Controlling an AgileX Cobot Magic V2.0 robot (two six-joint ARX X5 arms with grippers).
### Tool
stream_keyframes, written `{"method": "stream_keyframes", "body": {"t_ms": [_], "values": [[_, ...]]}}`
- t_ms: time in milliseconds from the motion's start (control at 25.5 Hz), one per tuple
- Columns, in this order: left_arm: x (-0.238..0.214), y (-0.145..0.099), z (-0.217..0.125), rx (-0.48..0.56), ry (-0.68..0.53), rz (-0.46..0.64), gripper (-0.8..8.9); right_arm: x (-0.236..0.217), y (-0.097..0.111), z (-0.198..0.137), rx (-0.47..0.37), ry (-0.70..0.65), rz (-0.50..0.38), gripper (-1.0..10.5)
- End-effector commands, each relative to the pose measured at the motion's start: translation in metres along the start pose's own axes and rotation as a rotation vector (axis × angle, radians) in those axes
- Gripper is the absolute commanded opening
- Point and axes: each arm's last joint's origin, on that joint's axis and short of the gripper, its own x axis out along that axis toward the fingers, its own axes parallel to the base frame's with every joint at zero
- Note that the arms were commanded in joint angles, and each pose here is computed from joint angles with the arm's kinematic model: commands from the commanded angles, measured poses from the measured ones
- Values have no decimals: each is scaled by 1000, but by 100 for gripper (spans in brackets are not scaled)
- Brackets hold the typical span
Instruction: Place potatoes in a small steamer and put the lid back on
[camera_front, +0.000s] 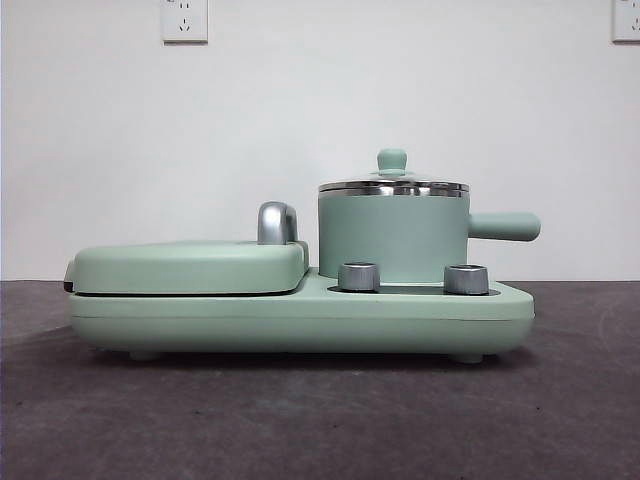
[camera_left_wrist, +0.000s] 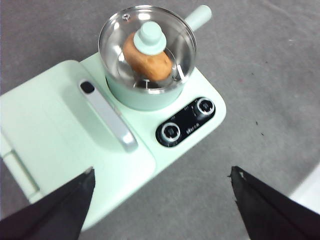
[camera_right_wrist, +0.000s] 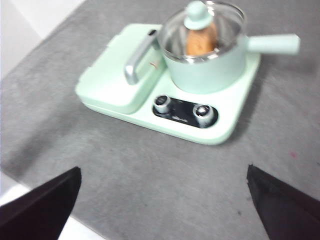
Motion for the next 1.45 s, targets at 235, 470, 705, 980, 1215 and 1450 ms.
{"method": "stream_keyframes", "body": {"t_ms": [235, 470, 705, 980, 1215, 1450], "values": [[-17, 2, -90, -69, -101, -1, 432, -1, 3, 4, -59, -19, 72, 528], [-18, 7, -165, -197, -316, -43, 432, -1, 4, 4, -96, -24, 76, 528], [-14, 11, -216, -251, -424, -41, 417, -1, 4, 7, -106, -50, 82, 528], [-17, 12, -226, -254, -412, -32, 5, -1, 5, 7, -125, -47, 95, 13], [-17, 12, -227, -255, -413, -34, 5, -1, 5, 7, -126, -51, 104, 14], [-17, 12, -227, -255, -413, -34, 5, -1, 5, 7, -125, -51, 105, 14]]}}
